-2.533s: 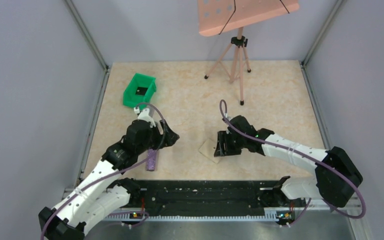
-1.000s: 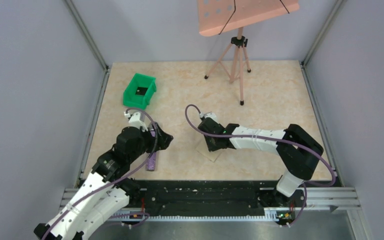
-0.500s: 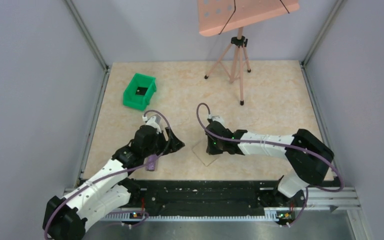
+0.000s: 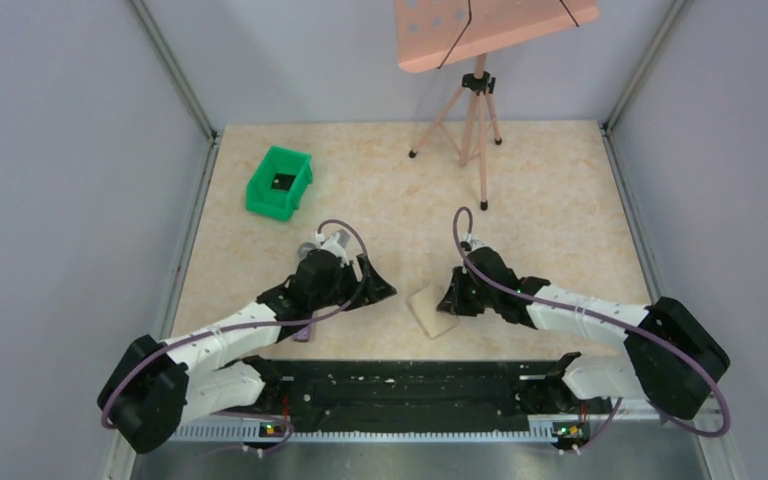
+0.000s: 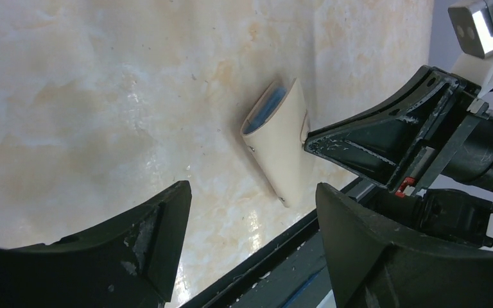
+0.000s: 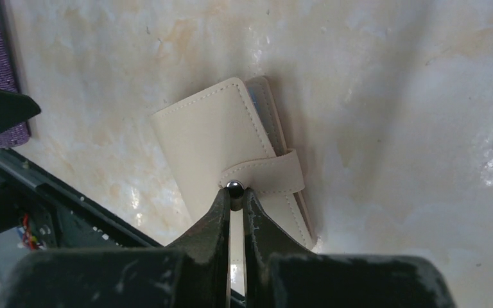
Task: Take the credit cards out of the card holder
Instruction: Open the card holder at the center of the board.
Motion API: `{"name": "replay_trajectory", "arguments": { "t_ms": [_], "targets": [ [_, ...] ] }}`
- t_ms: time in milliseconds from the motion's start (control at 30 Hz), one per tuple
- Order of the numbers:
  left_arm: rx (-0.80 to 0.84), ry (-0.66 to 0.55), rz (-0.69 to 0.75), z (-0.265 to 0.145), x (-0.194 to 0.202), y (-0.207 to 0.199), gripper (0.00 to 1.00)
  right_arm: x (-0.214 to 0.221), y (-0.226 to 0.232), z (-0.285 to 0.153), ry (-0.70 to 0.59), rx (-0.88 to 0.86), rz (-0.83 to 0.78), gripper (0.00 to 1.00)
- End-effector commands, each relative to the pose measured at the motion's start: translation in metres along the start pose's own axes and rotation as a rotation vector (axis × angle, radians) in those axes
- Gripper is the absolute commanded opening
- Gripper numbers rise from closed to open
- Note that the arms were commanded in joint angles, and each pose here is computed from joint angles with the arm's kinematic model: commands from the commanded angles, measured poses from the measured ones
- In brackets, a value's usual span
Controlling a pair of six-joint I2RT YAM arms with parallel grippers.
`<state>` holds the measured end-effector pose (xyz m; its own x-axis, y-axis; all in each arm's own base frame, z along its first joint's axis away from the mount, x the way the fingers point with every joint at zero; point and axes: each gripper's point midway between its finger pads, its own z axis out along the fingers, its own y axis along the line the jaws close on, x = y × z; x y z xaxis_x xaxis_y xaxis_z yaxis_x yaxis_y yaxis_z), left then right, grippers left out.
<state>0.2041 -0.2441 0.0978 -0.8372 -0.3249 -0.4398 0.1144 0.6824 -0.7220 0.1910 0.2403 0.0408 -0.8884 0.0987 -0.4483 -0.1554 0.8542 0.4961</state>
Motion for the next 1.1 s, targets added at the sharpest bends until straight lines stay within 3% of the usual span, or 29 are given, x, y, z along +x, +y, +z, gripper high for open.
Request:
{"name": "replay_trajectory", "arguments": {
  "t_ms": [0,300,767,900,1067],
  "targets": [
    [0.105,-0.006,0.020,0.013,0.003,-0.027,0.77,-0.015,0.026,-0.012,-0.044,-0.175,0.069,0.00],
    [0.078,0.045,0.059,0.032,0.019,-0.030,0.77,-0.021,0.037,-0.021,-0.032,-0.286,0.120,0.00],
    [0.201,0.081,0.057,0.042,0.031,-0.063,0.73,-0.023,0.055,-0.036,-0.036,-0.397,0.138,0.00],
    [0.210,0.094,0.052,0.045,0.035,-0.068,0.61,-0.016,0.051,-0.036,-0.021,-0.394,0.140,0.00],
    [0.223,0.104,0.026,0.046,0.037,-0.071,0.25,-0.010,0.041,-0.033,-0.011,-0.350,0.105,0.01]
  ]
}}
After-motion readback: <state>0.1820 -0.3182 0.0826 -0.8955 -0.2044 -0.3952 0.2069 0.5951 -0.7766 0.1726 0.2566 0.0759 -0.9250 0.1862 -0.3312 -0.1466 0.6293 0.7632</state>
